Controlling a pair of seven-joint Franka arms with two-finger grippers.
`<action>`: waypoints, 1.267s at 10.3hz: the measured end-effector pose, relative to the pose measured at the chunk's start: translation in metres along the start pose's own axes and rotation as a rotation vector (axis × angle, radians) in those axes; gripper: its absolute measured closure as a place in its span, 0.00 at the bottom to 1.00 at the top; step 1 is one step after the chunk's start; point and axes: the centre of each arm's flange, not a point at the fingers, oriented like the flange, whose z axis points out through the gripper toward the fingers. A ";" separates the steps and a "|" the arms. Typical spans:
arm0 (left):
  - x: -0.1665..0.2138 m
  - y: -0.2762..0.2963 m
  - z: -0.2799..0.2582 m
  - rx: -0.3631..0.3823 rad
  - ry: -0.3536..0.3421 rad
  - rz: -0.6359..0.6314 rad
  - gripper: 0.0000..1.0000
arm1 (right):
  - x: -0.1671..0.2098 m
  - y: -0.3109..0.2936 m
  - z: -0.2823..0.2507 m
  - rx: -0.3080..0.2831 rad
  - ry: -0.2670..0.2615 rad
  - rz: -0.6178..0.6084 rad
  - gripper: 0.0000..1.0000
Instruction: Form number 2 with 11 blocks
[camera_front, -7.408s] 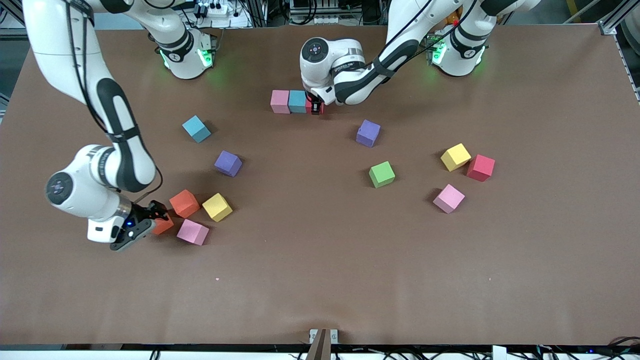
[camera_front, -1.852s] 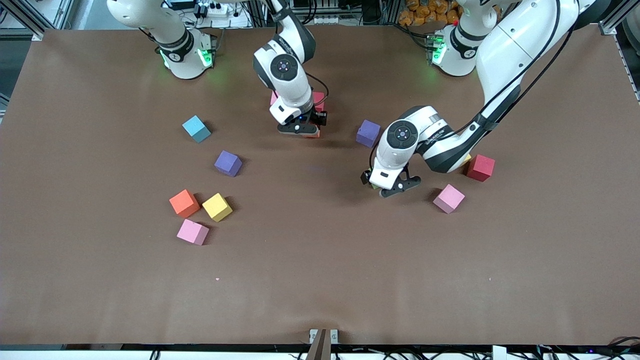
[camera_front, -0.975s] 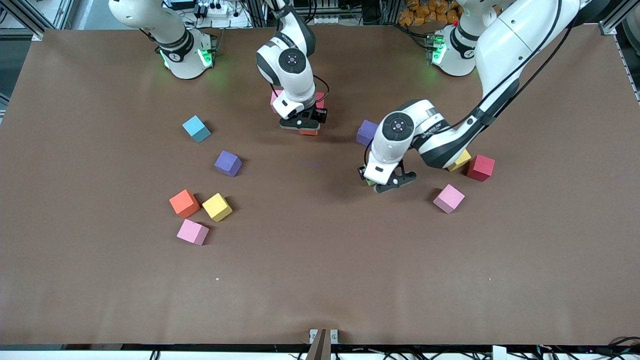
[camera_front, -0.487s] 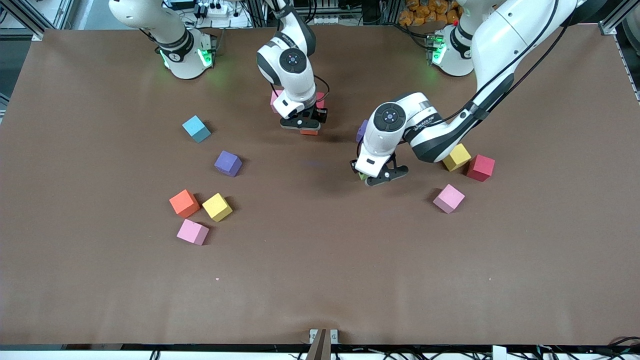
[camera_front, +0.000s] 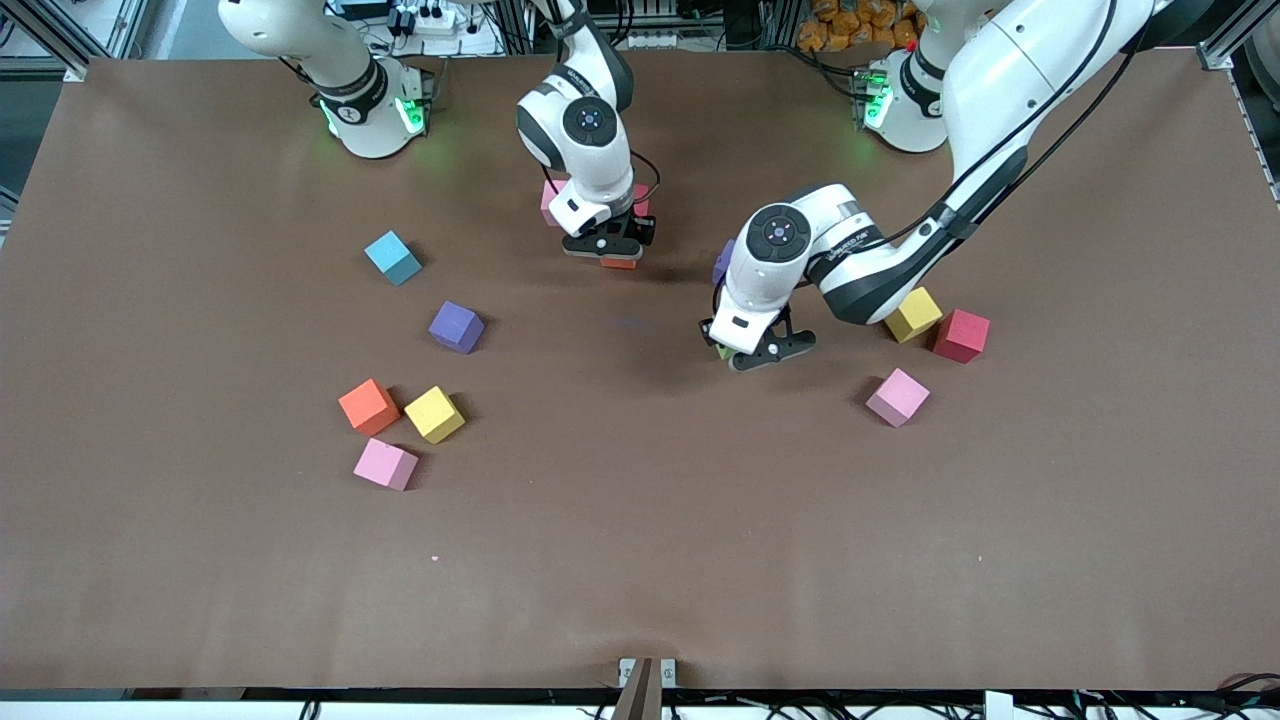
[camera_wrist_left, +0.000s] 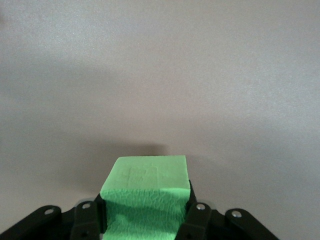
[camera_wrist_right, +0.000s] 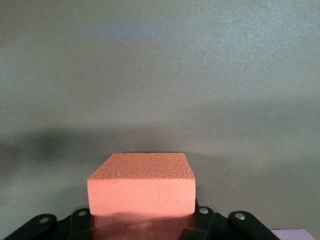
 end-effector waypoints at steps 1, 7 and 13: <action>0.000 0.000 0.000 0.000 0.000 0.000 0.44 | 0.000 0.000 0.000 0.001 0.000 0.000 0.37; 0.001 -0.001 0.000 0.000 0.000 -0.003 0.44 | 0.000 0.000 0.000 0.001 0.001 0.002 0.15; -0.004 0.014 -0.011 -0.022 0.014 0.014 0.44 | 0.003 -0.012 -0.020 0.029 0.001 -0.002 0.00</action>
